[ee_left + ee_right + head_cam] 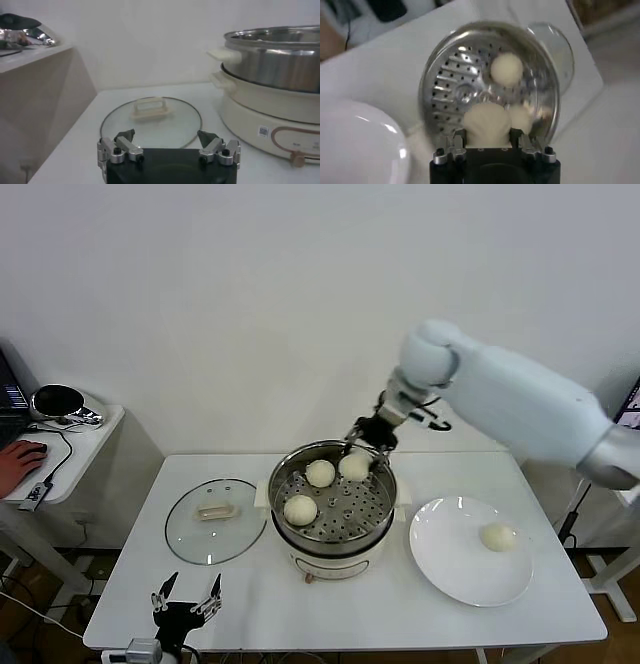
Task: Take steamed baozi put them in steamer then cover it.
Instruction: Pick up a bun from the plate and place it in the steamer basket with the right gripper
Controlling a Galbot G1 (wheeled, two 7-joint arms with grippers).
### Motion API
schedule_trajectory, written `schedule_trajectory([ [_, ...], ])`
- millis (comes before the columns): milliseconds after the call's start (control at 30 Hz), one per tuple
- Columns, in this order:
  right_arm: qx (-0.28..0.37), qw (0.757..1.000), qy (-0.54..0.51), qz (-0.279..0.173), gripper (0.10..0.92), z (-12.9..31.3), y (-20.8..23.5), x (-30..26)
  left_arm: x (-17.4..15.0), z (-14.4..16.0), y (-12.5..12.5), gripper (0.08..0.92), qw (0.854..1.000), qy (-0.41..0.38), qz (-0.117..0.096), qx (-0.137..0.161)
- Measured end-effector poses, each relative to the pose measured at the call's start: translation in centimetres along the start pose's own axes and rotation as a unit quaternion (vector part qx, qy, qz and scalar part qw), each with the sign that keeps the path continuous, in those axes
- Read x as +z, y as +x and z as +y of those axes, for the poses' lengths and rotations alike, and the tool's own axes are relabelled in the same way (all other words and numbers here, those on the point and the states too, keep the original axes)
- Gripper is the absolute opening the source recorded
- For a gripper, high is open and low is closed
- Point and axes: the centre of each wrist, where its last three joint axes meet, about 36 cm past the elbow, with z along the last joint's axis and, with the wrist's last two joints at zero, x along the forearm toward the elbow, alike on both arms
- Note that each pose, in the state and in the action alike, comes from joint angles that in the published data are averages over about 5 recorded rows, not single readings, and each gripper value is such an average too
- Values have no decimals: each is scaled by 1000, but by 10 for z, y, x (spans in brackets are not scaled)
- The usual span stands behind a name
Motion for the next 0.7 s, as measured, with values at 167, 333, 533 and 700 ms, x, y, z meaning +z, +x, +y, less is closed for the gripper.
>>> schedule_trajectory([
  [167, -20, 996, 89, -3, 535, -20, -28, -19, -3, -2, 1, 823, 1000, 3, -5, -2],
  [333, -42, 988, 146, -9, 536, -25, -53, -33, -5, -1, 2, 823, 1000, 4, -8, -6],
  [533, -57, 981, 182, -14, 534, -23, -73, -41, -4, -2, 3, 823, 1000, 5, -6, -6],
  [700, -66, 977, 202, -13, 539, -21, -80, -45, -4, -4, 2, 823, 1000, 6, -7, -4],
])
